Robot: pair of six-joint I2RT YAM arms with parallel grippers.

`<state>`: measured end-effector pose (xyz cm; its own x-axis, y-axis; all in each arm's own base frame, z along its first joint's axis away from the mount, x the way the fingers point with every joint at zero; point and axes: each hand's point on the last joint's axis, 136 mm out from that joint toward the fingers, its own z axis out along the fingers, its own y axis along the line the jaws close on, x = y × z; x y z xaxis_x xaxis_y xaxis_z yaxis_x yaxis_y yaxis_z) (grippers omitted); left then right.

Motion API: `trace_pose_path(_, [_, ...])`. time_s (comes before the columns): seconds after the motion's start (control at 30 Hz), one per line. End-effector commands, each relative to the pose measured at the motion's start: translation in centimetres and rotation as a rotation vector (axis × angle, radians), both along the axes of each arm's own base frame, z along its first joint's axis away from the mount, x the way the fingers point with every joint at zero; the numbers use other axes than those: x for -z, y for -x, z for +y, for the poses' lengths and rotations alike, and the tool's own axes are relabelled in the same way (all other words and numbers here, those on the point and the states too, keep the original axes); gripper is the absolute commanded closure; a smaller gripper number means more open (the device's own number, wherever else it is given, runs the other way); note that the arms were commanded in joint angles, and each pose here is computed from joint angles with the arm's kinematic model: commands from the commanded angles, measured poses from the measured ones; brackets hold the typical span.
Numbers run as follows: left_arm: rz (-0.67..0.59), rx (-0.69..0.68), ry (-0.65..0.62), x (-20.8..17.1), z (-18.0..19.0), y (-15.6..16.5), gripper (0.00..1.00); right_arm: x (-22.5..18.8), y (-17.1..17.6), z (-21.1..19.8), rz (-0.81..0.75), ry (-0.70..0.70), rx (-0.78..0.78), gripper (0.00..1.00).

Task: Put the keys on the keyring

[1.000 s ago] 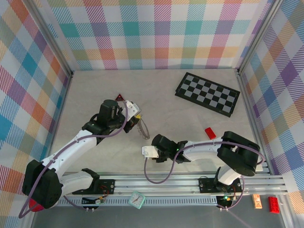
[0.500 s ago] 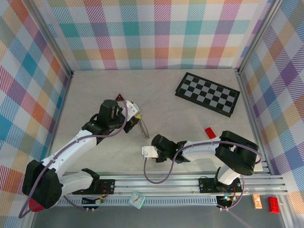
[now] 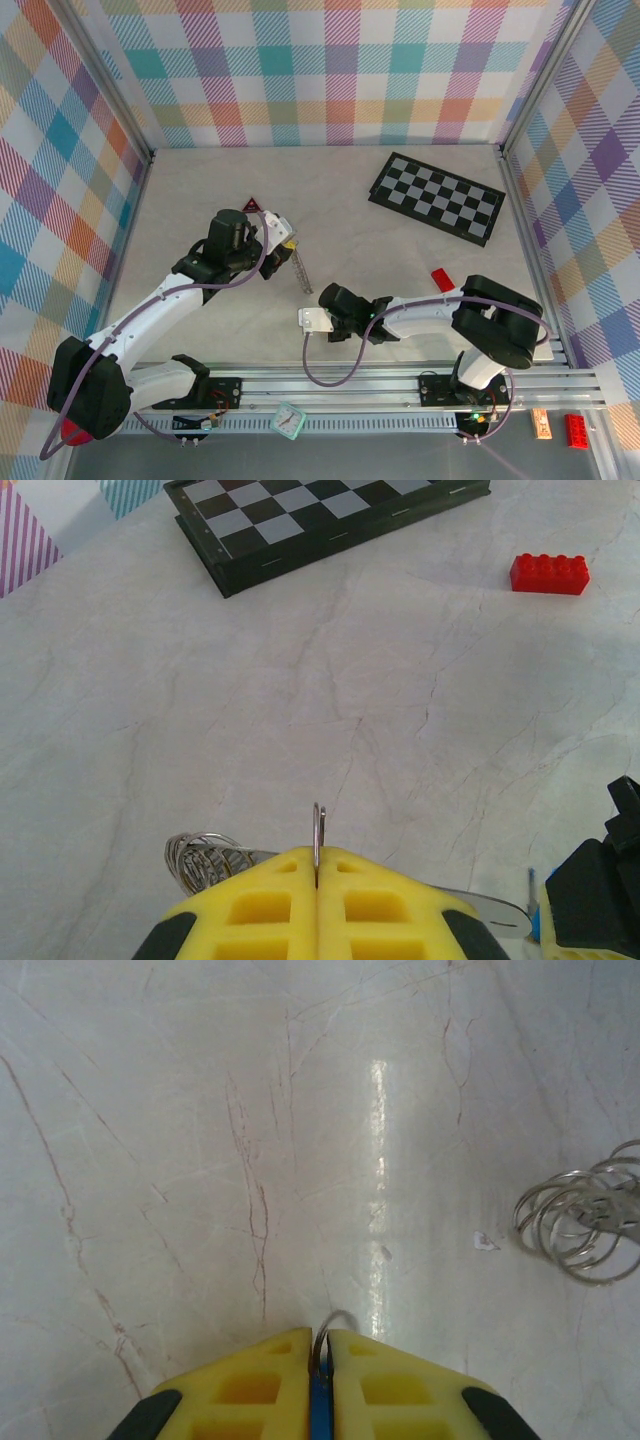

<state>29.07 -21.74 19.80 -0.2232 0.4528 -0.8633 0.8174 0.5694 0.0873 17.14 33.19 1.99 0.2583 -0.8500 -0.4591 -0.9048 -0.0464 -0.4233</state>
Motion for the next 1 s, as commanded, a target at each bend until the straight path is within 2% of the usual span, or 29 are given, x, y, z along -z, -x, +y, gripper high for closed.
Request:
trace_pose_path(0.0, [-0.058, 0.020, 0.043, -2.0, -0.2, 0.0, 1.00, 0.2, 0.0, 0.3, -0.007, 0.014, -0.015, 0.87])
trace_pose_path(0.13, [-0.060, 0.021, 0.042, -2.0, -0.2, 0.0, 1.00, 0.4, 0.0, 0.2, -0.002, 0.026, -0.016, 0.88])
trace_pose_path(0.37, [-0.061, 0.019, 0.043, -2.1, -0.1, 0.0, 1.00, -0.1, -0.1, 0.3, -0.007, 0.022, -0.015, 0.99])
trace_pose_path(0.53, [-0.063, 0.018, 0.042, -2.1, -0.1, 0.0, 1.00, -1.3, 0.0, 0.1, 0.012, -0.019, 0.017, 1.00])
trace_pose_path(0.67, [-0.064, 0.024, 0.041, -2.0, -0.1, 0.2, 1.00, -3.7, 0.3, -0.7, 0.139, -0.150, 0.126, 1.00])
trace_pose_path(0.83, [-0.074, 0.059, 0.045, -2.0, -0.4, 0.6, 1.00, -7.3, 1.3, -2.1, 0.395, -0.381, 0.311, 1.00])
trace_pose_path(0.97, [-0.079, 0.103, 0.061, -2.4, -0.8, 1.2, 1.00, -10.2, 0.4, -3.7, 0.479, -0.537, 0.489, 1.00])
